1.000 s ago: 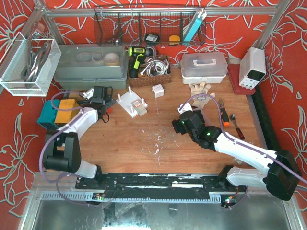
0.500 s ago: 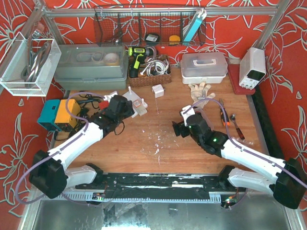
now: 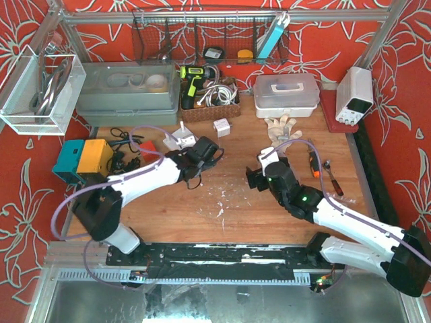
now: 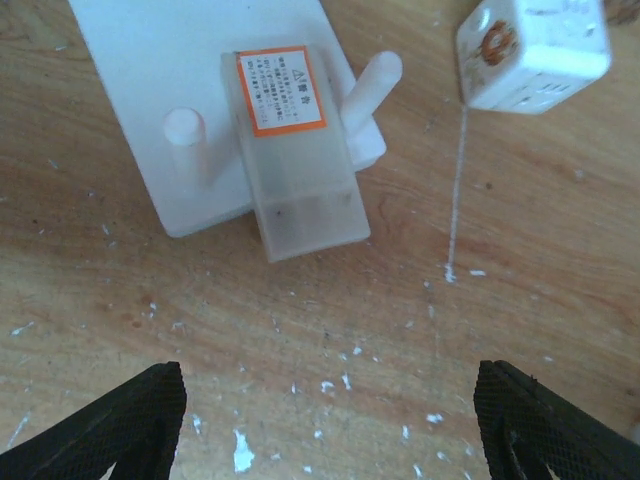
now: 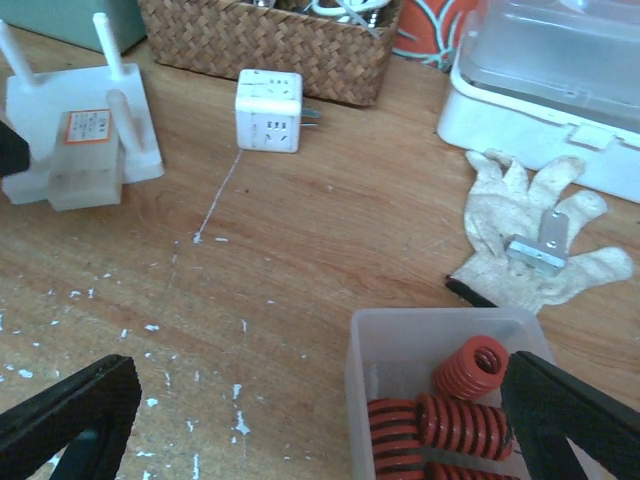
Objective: Install the large spring
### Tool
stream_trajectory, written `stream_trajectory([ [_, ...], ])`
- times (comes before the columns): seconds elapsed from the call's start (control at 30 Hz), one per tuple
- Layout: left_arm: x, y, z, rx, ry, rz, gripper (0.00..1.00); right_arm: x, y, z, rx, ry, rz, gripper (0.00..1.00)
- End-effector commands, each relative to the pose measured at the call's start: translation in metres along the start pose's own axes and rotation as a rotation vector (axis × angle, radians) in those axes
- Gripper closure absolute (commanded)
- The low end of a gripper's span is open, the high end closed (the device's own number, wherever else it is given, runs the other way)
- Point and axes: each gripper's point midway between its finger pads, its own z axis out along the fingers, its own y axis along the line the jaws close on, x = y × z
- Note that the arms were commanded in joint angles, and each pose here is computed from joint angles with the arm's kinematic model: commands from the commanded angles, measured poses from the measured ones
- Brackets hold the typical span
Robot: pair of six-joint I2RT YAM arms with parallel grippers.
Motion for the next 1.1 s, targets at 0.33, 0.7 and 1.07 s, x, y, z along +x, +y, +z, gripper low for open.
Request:
stream_trajectory([
  [0.33,0.017,0.013,0.064,-0.327,0.022,0.002,0.19,-0.005,-0.026,-0.017,0.109,-0.062,0.04,0.01],
  [0.7,0.012,0.011,0.086,-0.335,-0.008,0.0,0.18,-0.007,-0.03,-0.021,0.118,-0.075,0.05,0.01],
  [1.07,0.005,0.006,0.105,-0.257,0.001,-0.019,0.18,-0.008,-0.031,-0.022,0.122,-0.079,0.053,0.01],
])
